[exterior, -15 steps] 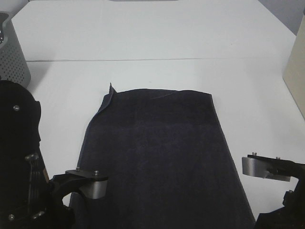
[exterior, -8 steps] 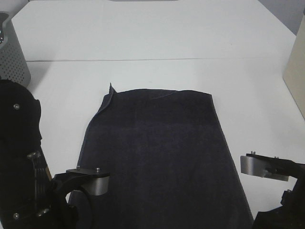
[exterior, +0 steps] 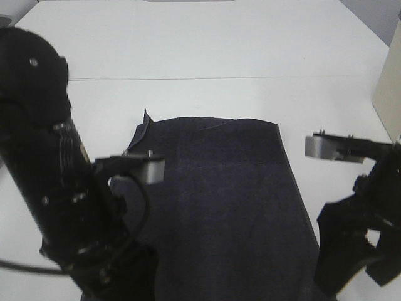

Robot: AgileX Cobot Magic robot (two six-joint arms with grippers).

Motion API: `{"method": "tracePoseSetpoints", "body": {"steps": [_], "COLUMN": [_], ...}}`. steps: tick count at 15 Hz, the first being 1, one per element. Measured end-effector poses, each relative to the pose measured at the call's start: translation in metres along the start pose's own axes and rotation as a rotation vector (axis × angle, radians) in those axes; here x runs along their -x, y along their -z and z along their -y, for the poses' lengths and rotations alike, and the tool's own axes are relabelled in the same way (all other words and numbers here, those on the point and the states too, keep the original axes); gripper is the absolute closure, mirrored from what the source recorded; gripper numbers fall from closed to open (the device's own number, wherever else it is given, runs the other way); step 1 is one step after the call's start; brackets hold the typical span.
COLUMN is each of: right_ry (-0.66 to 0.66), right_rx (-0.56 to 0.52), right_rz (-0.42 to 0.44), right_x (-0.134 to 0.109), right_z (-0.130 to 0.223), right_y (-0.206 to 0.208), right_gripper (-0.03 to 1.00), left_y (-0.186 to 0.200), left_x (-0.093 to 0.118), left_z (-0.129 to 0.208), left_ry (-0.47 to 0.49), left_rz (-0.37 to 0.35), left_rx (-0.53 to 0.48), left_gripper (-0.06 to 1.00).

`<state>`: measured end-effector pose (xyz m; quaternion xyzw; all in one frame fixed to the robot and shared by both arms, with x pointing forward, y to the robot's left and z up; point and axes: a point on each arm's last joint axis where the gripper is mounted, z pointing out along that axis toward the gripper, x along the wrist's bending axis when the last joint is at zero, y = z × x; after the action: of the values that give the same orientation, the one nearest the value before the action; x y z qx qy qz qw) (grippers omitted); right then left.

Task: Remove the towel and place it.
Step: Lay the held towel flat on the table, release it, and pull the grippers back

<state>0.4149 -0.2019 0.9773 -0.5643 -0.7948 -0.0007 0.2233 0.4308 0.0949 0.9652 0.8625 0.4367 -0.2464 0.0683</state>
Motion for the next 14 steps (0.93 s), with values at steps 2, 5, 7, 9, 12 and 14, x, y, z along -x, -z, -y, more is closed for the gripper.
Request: {"method": "tracePoseSetpoints", "body": {"steps": [2, 5, 7, 9, 12, 14], "right_ry": [-0.061, -0.137, -0.167, -0.182, -0.186, -0.183], "right_rx": [0.135, 0.336, 0.406, 0.406, 0.383, 0.390], "right_rz": [-0.023, -0.144, -0.236, -0.267, -0.279, -0.276], "right_x": [0.017, 0.053, 0.076, 0.098, 0.128, 0.147], "right_z": [-0.014, -0.035, -0.057, -0.086, -0.137, -0.171], "right_y": [0.032, 0.077, 0.097, 0.106, 0.102, 0.098], "right_gripper": [0.20, 0.20, 0.20, 0.20, 0.18, 0.18], "left_y": [0.042, 0.088, 0.111, 0.123, 0.120, 0.115], "left_x": [-0.022, -0.065, -0.103, -0.137, -0.186, -0.211], "left_z": [-0.022, -0.048, -0.065, -0.079, -0.102, -0.119], "left_ry": [0.027, 0.080, 0.131, 0.186, 0.242, 0.265], "left_rz": [-0.041, -0.086, -0.132, -0.157, -0.185, -0.187], "left_rx": [0.138, 0.282, 0.357, 0.415, 0.463, 0.509], "left_gripper": [0.10, 0.10, 0.10, 0.07, 0.01, 0.01]}}
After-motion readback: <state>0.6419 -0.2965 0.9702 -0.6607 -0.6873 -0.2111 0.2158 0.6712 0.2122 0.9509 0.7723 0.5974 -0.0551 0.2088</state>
